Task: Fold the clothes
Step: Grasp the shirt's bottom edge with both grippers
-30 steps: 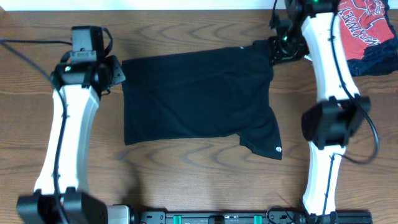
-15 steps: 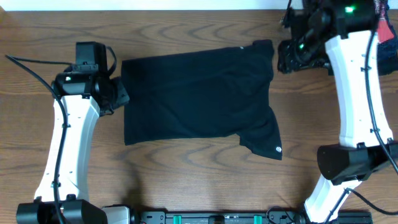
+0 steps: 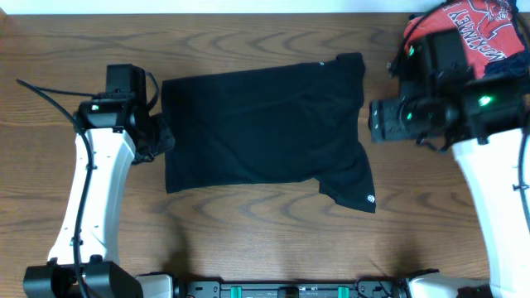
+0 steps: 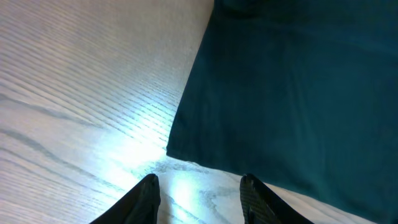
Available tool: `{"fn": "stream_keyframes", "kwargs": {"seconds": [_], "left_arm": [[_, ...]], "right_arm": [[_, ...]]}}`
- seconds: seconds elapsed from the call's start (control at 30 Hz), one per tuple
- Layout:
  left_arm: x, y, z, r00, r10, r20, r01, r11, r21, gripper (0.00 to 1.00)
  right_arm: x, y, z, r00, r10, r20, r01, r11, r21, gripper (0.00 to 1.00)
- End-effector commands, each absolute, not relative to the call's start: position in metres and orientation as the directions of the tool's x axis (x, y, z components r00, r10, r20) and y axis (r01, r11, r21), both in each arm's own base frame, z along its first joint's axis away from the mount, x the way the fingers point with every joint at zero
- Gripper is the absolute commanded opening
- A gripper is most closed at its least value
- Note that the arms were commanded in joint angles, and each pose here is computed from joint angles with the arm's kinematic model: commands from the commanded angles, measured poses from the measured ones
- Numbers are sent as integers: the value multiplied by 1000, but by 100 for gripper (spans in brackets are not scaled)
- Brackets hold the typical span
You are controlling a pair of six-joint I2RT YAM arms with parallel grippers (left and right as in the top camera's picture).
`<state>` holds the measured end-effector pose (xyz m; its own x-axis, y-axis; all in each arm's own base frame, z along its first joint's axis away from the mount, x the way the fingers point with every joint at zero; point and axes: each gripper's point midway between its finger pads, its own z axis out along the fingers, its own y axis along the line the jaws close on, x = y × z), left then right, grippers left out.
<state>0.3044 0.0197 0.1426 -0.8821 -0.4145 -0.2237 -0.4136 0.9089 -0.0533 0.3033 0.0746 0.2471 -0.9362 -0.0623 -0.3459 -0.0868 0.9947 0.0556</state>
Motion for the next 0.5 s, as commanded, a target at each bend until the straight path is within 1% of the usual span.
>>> {"fn": "stream_keyframes", "kwargs": {"seconds": [0.0, 0.17, 0.3, 0.47], "left_arm": [[295, 21, 124, -886, -424, -189, -425, 905, -37, 44], [288, 21, 99, -890, -423, -172, -424, 905, -28, 45], [281, 20, 77, -895, -416, -163, -418, 908, -24, 45], [265, 20, 45, -899, -417, -133, -419, 908, -12, 45]], "right_arm": [[290, 91, 174, -985, -55, -167, -76, 989, 124, 76], [276, 108, 123, -991, -78, -105, -98, 975, 198, 73], [265, 117, 100, -991, -104, -82, -120, 969, 218, 72], [253, 124, 82, -988, -141, -63, -151, 965, 214, 71]]}}
